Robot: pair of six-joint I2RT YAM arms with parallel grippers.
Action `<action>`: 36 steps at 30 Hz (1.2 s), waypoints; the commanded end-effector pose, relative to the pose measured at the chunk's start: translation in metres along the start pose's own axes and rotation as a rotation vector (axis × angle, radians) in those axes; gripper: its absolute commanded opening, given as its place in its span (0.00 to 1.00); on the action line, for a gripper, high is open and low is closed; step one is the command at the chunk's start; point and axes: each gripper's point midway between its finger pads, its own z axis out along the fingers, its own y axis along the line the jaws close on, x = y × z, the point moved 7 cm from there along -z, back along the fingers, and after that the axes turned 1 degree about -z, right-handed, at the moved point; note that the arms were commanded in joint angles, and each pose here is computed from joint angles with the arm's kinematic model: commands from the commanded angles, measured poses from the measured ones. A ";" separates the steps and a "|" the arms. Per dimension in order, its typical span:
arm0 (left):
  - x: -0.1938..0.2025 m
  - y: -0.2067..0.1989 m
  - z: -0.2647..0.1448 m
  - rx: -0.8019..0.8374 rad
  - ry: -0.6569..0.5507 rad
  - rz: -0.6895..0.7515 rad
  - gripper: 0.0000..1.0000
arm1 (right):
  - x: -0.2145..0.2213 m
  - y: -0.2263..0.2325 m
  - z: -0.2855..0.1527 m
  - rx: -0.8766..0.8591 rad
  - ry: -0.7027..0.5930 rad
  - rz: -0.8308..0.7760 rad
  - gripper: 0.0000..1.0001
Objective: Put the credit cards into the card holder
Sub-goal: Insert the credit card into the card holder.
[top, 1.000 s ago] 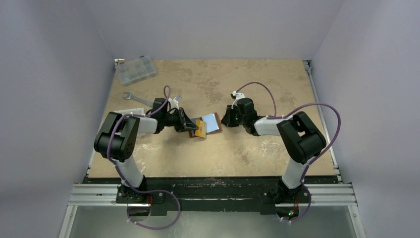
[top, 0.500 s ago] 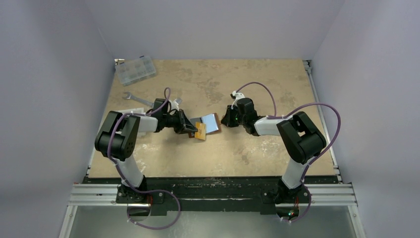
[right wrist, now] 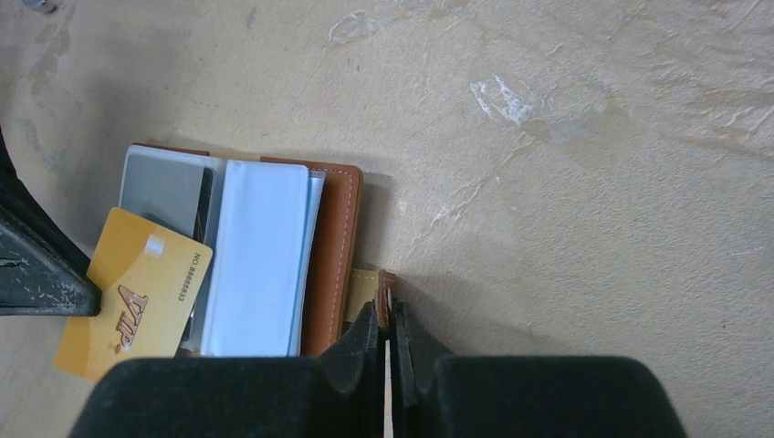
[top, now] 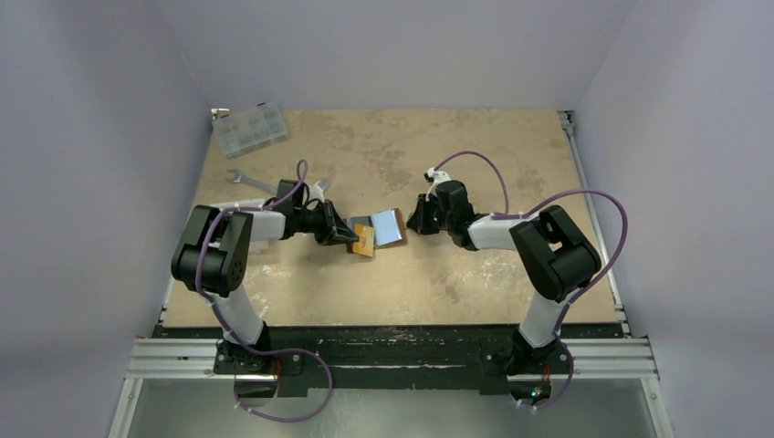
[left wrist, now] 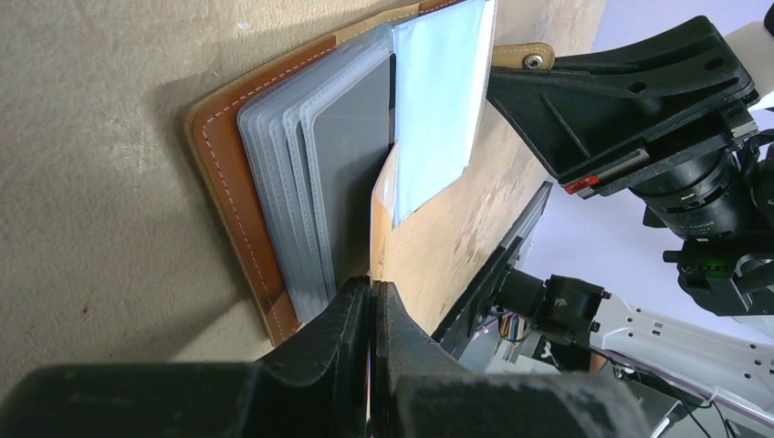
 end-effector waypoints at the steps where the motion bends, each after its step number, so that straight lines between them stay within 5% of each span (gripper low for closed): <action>1: -0.008 -0.004 0.001 0.043 0.005 0.046 0.00 | -0.011 0.006 0.002 -0.022 -0.030 -0.020 0.00; 36: -0.011 0.002 0.000 -0.079 0.051 0.055 0.00 | -0.008 0.007 0.005 -0.033 -0.016 -0.011 0.00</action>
